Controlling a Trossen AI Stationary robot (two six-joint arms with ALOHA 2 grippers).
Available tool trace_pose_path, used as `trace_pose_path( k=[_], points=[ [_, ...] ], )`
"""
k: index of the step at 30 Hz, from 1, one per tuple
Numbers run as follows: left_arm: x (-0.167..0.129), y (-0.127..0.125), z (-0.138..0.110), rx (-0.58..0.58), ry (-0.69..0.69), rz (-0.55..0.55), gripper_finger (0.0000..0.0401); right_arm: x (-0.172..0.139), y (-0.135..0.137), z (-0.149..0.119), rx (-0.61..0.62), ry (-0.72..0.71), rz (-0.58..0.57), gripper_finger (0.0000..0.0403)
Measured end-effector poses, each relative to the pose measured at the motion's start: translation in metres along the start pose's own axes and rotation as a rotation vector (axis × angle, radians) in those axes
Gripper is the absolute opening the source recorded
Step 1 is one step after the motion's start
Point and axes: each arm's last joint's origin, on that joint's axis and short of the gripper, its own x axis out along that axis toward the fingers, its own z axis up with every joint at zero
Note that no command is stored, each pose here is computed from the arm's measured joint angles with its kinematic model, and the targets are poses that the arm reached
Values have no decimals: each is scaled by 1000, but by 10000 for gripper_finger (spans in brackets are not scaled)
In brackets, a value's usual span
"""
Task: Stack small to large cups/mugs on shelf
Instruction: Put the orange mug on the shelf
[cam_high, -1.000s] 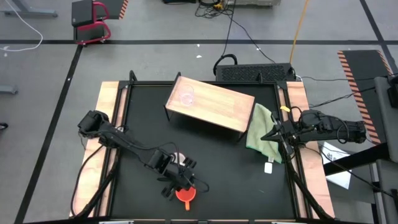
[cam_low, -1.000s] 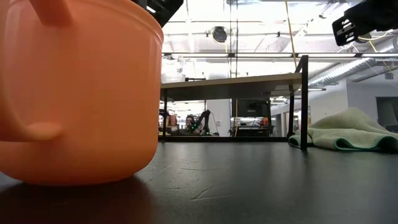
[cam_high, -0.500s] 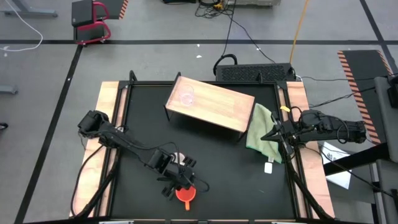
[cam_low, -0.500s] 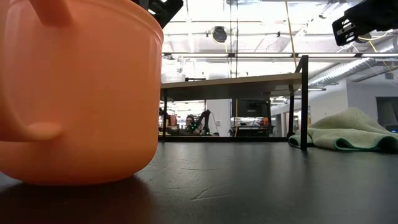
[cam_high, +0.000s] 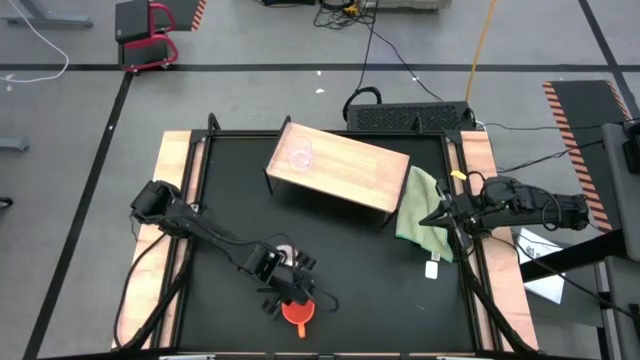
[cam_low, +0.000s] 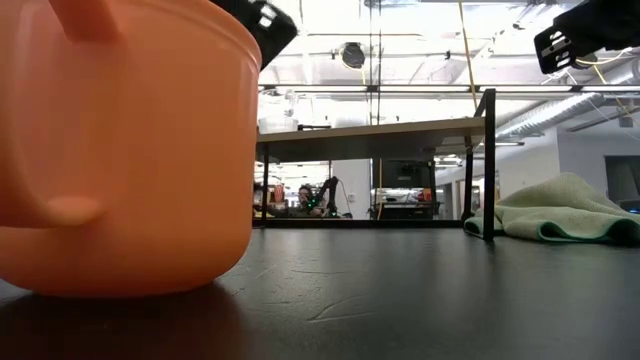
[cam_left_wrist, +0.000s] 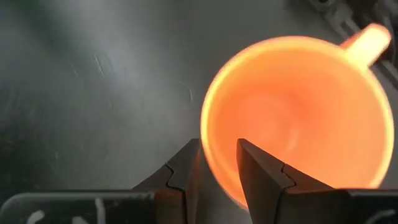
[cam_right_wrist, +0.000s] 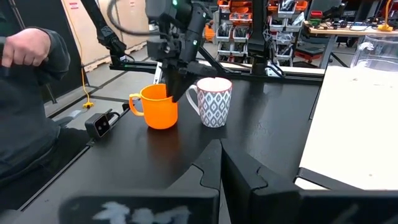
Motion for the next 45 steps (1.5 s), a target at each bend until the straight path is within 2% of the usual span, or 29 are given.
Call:
trace_pose_path(
  k=[14,22,30,34,40,45],
  points=[
    [-3,2,2,-6,-22,10,108,7,-2,-1,12,48,0,0],
    [0,1,2,11,-29,-39,108,9,-2,-2,15,61,1,0],
    [-1,3,4,11,-48,-35,107,9,-2,-2,15,61,1,0],
    [-1,7,3,2,-45,-31,84,9,-2,-2,14,61,0,0],
    [-1,14,1,-14,-48,-48,14,9,-2,-2,15,61,0,0],
    [1,18,-3,2,-43,-53,11,10,-2,-2,15,61,0,0]
  ],
)
